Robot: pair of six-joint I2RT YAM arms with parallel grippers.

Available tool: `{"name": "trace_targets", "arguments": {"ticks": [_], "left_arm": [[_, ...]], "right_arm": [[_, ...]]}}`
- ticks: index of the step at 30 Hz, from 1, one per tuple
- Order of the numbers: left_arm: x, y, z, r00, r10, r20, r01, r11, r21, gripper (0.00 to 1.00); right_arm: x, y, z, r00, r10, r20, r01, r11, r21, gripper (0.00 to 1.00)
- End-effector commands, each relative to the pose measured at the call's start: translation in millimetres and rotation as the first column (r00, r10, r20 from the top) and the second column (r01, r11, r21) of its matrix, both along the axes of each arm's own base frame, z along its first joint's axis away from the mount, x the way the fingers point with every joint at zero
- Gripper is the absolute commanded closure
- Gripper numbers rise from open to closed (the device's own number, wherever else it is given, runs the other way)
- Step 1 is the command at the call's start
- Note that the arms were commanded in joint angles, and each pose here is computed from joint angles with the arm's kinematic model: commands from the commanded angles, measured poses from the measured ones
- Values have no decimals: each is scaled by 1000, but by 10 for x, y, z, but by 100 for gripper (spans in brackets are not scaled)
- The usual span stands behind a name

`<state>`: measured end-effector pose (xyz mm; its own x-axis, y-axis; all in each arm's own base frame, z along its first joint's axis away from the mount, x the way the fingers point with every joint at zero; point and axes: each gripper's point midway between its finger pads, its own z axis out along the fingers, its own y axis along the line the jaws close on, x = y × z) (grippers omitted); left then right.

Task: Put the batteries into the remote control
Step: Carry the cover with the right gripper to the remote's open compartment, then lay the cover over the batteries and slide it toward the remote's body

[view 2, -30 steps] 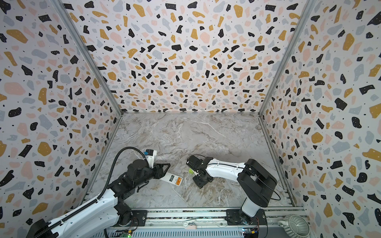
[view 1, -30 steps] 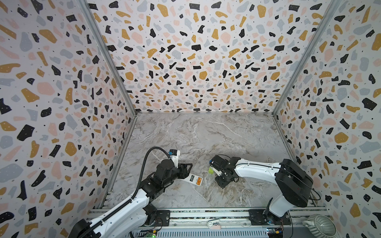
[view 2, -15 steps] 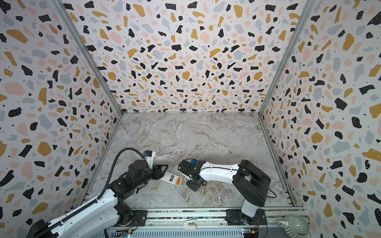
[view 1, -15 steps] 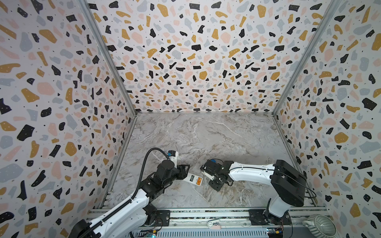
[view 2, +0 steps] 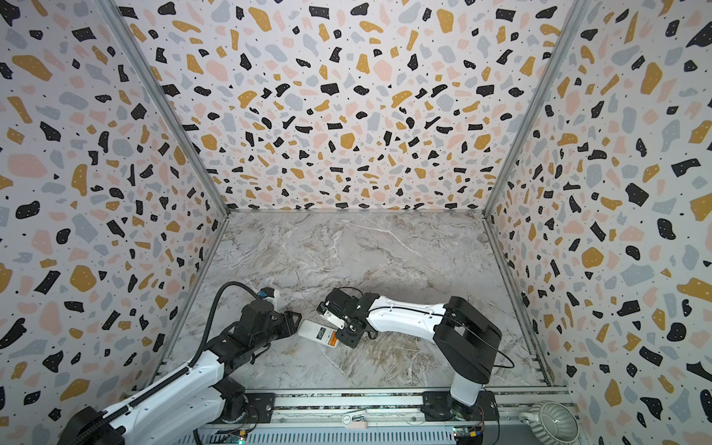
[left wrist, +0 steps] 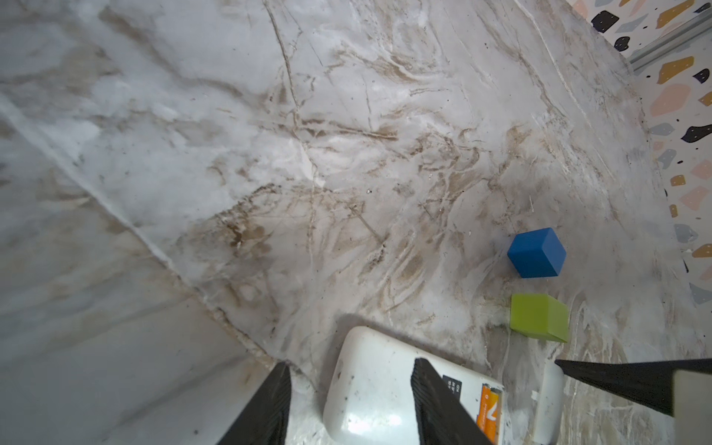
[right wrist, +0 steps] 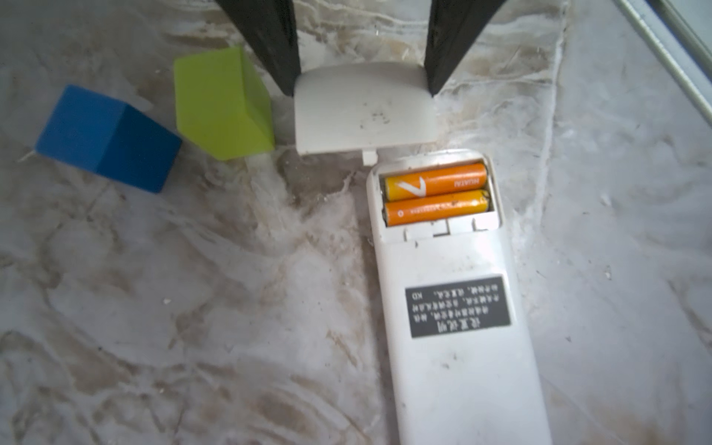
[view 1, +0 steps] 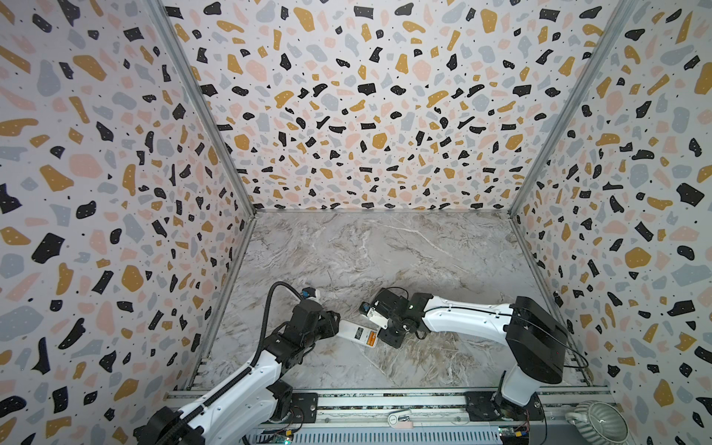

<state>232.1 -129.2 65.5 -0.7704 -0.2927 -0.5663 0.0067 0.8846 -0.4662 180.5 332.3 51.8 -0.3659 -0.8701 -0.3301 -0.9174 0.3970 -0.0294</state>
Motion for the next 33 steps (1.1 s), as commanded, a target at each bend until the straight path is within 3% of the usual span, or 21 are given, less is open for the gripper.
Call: {"name": "trace_targets", "arguments": {"ticks": [1,33], "left_arm": [[-26,6,-49,1000,9,-14,-9,1000,-19,46],[-147,-83,-249,999,-35,-40,32,996,-84,44]], "right_arm": [[-40,104,24,999,51,-13,-51,999,10,64],[-151,252,-88,993,63,-102,-67,997,-34,65]]}}
